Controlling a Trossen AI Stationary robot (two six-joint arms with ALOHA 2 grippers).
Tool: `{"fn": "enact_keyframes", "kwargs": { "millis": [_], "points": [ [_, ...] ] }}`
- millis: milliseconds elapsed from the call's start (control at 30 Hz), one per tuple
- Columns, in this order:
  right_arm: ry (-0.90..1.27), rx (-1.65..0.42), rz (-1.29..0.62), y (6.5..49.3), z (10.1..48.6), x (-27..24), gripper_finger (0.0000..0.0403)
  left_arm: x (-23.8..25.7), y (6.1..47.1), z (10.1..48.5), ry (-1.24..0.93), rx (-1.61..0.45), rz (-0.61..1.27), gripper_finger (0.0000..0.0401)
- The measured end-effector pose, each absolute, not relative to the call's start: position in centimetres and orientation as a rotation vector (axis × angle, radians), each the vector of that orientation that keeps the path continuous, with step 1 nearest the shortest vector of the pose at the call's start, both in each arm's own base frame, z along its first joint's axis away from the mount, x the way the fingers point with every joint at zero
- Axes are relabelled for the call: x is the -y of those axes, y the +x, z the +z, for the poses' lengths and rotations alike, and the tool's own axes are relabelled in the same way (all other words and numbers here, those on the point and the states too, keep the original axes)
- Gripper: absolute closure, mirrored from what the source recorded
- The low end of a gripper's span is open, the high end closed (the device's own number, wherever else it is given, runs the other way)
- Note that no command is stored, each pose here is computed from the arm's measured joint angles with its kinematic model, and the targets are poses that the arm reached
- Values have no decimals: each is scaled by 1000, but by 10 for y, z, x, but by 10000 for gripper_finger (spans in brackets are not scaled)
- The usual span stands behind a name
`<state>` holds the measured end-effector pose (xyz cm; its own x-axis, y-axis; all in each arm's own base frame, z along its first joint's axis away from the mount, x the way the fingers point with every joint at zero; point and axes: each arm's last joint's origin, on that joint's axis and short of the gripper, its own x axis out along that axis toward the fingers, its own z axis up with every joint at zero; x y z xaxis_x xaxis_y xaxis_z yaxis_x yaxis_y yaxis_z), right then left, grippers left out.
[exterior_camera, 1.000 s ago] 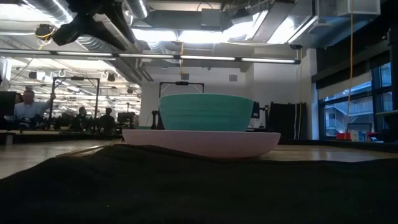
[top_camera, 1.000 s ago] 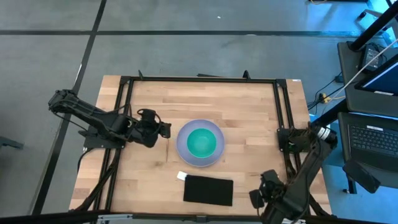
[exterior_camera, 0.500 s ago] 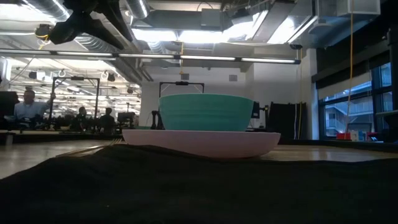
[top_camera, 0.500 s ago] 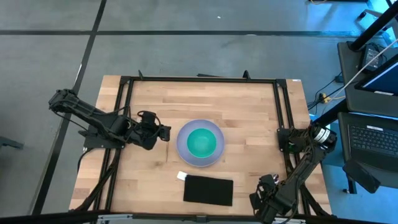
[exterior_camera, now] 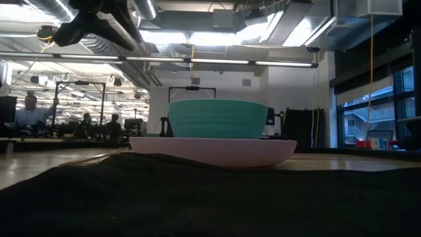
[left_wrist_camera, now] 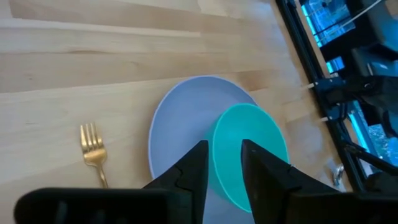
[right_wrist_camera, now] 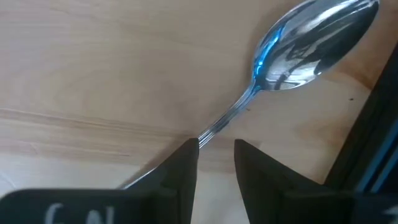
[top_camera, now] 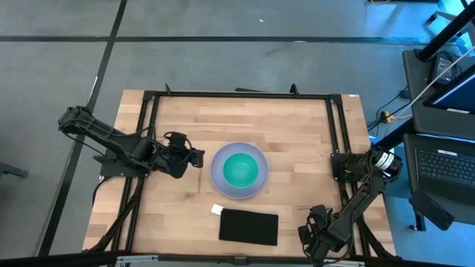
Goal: Set table place
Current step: Stack the green bowl on top of the purple plate
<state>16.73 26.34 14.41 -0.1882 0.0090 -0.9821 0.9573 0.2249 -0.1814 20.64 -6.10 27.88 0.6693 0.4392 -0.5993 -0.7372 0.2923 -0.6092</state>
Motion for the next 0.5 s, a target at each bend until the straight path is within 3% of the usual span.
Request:
{"fn": "enact_keyframes", "kwargs": {
  "millis": [500],
  "points": [
    [989, -1419, -1146, 176, 158, -267, 292, 62, 210, 282, -1032, -310, 771, 315]
  ]
}}
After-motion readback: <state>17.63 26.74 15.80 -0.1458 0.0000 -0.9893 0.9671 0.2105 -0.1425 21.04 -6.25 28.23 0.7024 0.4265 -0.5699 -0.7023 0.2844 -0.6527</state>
